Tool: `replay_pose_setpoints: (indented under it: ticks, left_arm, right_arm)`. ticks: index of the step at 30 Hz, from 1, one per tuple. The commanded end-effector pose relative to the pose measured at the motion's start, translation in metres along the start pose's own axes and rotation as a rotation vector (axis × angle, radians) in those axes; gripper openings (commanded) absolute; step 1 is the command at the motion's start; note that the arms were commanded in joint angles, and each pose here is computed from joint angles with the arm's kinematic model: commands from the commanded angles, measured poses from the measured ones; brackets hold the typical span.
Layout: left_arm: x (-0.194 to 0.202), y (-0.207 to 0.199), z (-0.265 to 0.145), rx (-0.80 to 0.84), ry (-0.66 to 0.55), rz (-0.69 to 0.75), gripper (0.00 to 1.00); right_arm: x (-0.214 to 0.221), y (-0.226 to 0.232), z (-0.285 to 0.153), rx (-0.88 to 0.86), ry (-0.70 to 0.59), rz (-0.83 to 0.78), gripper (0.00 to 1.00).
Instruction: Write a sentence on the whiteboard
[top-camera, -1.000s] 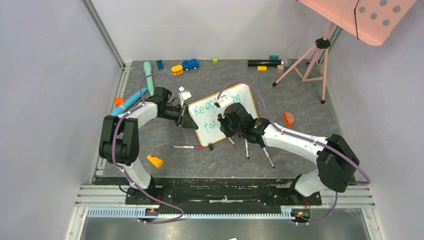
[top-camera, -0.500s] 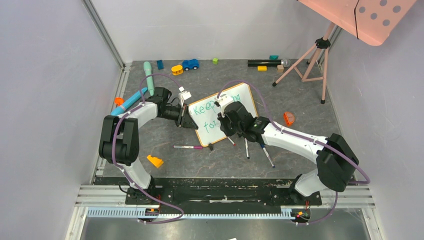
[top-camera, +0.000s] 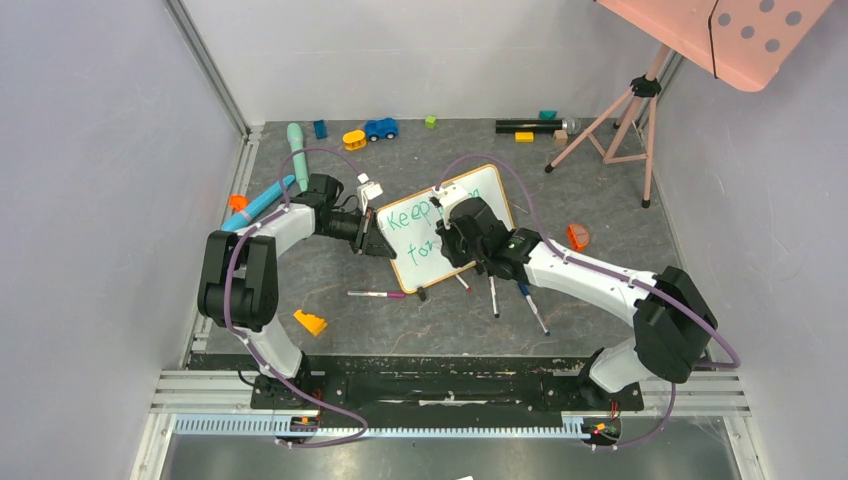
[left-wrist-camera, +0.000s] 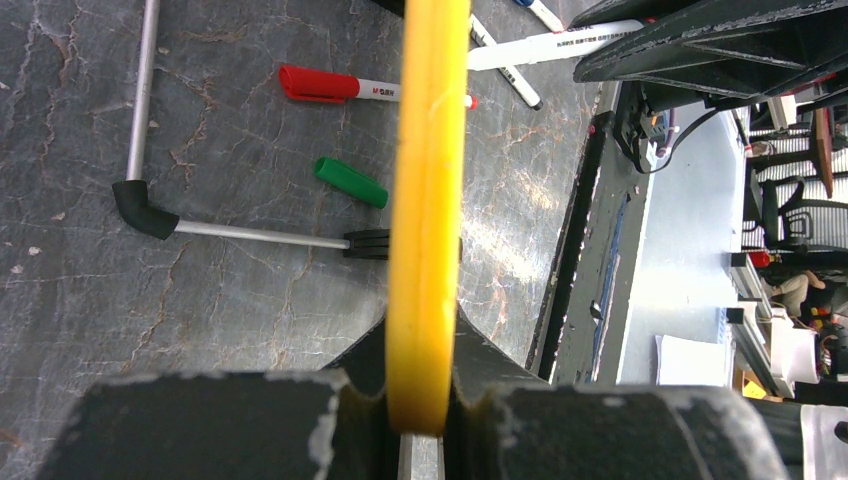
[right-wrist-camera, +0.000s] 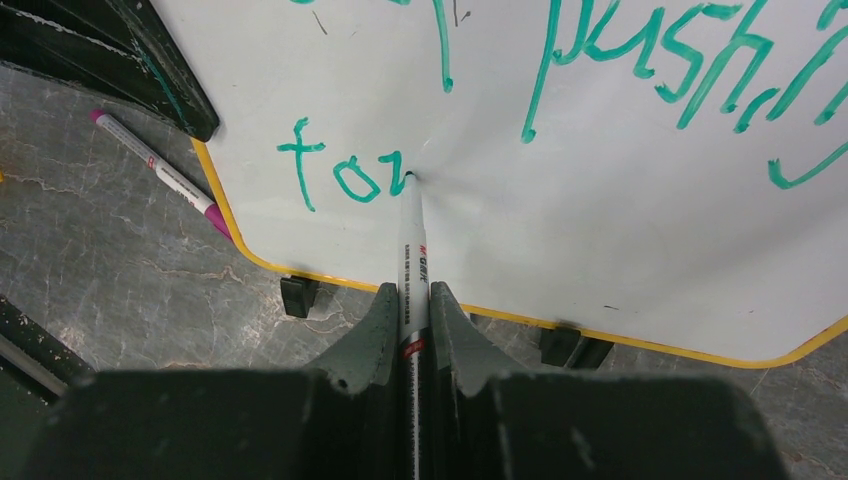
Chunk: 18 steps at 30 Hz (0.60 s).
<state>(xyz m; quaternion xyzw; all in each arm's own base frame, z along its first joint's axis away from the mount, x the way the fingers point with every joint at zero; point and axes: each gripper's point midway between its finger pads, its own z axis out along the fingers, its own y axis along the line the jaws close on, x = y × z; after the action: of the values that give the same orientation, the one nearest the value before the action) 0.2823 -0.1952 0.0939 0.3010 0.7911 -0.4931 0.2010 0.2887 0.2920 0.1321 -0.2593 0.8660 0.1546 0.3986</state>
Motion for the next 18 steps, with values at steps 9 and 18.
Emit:
replay_pose_setpoints:
  ticks: [9,18]
  left_arm:
    - [0.045,0.003,0.011,-0.051,0.151,-0.029,0.02]
    - [0.046,0.002,0.011,-0.047,0.155,-0.030,0.02]
  right_arm:
    - [-0.026,-0.025,0.002,0.097,-0.071,0.026,0.00]
    - [-0.036,-0.015,-0.011,0.033,-0.116,0.032,0.00]
